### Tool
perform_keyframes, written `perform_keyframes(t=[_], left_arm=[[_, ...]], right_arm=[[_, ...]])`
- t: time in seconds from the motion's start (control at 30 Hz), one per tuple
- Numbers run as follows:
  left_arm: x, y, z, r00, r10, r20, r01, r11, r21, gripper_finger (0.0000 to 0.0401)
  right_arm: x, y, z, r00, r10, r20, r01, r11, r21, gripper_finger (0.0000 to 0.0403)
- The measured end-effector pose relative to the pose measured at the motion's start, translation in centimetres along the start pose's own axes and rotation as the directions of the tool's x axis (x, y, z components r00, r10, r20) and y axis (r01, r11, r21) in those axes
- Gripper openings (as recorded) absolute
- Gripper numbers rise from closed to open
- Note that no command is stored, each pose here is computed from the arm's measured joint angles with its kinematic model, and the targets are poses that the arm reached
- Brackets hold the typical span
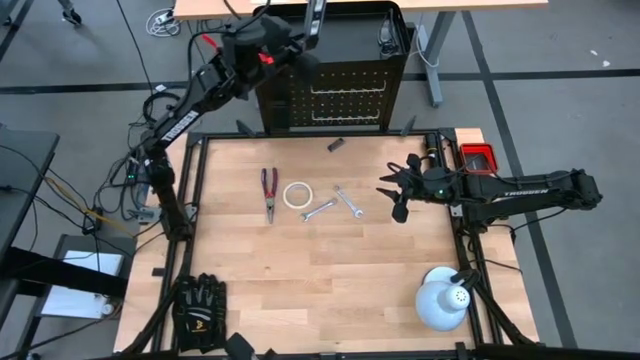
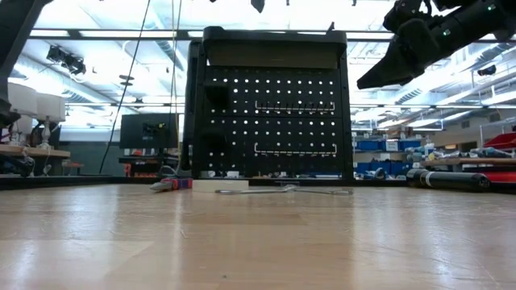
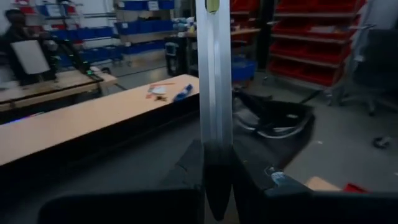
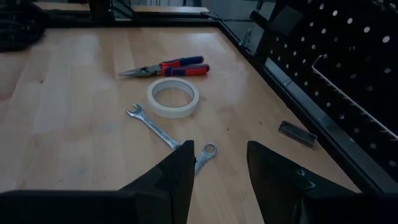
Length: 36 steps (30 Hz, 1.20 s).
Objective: Hang tools onto peg board
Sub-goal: Put the spirit level on the black bin of the peg board
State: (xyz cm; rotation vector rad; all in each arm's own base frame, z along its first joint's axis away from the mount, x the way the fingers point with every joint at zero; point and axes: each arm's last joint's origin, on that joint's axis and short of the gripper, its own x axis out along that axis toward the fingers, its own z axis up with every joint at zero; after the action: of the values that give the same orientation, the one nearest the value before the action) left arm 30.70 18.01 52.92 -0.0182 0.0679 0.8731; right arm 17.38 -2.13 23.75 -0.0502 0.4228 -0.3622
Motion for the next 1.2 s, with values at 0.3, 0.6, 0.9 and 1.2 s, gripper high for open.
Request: perform_keyframes(t=[0.3, 0.6, 0.9, 1.2], left_arm=[[1.3, 0.0, -1.2, 0.996, 0.059, -0.073, -0.053, 0.995, 0.081, 0.0041], [1.2, 0.0, -1.1, 0.996, 0.064, -0.063, -0.058, 0.995, 0.084, 0.0041], [1.2, 0.1, -1.0, 0.996, 0.067, -0.053, -0.063, 0.995, 0.082, 0.0041], [-3.9, -1.5, 2.3, 0.997, -0.006, 0.079, -0.017, 0.958, 0.287, 0.0041]], right_arm=[[0.0, 0.0, -0.1, 1.0, 0.001, -0.007, -0.001, 1.0, -0.008, 0.0156], [0.0, 0.0, -0.1, 1.0, 0.0, -0.005, 0.0, 1.0, -0.009, 0.0156], [0.0, 0.0, -0.1, 1.0, 0.0, -0.006, 0.0, 1.0, -0.009, 0.0156], [0.0, 0.0, -0.1, 1.0, 0.001, -0.011, -0.001, 1.0, -0.012, 0.0156]])
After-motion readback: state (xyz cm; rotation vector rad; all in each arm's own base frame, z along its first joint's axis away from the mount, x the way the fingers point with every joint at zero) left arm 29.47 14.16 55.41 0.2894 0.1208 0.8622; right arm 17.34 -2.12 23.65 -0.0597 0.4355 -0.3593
